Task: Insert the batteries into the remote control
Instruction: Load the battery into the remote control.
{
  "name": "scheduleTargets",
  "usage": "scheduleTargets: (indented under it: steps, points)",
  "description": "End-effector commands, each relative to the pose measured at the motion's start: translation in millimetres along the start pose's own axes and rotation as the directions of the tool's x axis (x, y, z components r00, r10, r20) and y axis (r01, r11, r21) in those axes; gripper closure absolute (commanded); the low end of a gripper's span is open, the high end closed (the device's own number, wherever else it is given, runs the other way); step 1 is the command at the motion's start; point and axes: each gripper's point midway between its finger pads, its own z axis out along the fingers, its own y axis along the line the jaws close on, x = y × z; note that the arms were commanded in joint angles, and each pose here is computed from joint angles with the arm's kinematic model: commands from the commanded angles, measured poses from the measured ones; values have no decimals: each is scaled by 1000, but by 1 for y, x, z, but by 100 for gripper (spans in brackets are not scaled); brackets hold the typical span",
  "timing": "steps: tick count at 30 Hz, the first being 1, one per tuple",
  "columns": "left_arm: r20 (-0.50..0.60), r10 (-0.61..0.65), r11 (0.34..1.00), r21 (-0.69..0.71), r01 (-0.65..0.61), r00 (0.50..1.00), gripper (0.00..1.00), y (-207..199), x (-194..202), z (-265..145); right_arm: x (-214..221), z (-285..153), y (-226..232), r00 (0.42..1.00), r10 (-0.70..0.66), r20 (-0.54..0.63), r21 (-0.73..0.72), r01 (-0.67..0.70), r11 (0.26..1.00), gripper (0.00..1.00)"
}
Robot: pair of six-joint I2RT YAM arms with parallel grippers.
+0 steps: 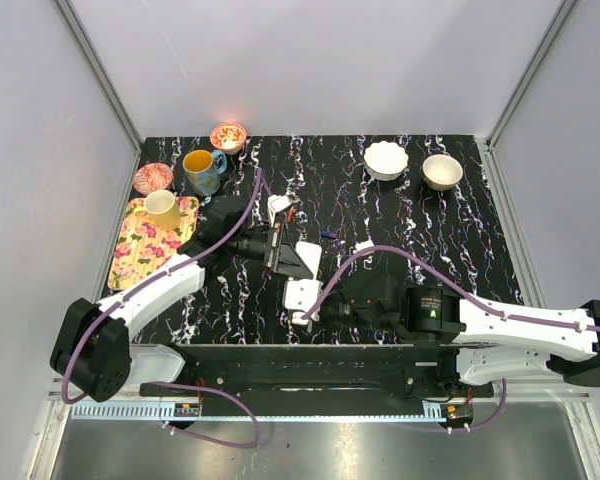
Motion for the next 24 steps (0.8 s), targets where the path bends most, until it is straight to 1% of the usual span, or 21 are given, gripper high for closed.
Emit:
scheduleTargets:
  steps: [1, 10, 24]
  points:
    - [-2, 96, 995, 36, -96, 995, 100, -25, -4, 0, -16, -3, -4, 999, -28, 31, -7, 28, 1000, 100]
    - [-3, 111, 993, 46, -111, 994, 100, -31, -3, 3, -10, 7, 5, 1000, -18, 14, -39, 19, 999, 100]
    - [6, 126, 990, 65, -126, 992, 100, -38, -6, 2, 6, 9, 6, 999, -7, -35, -25, 6, 1000, 100]
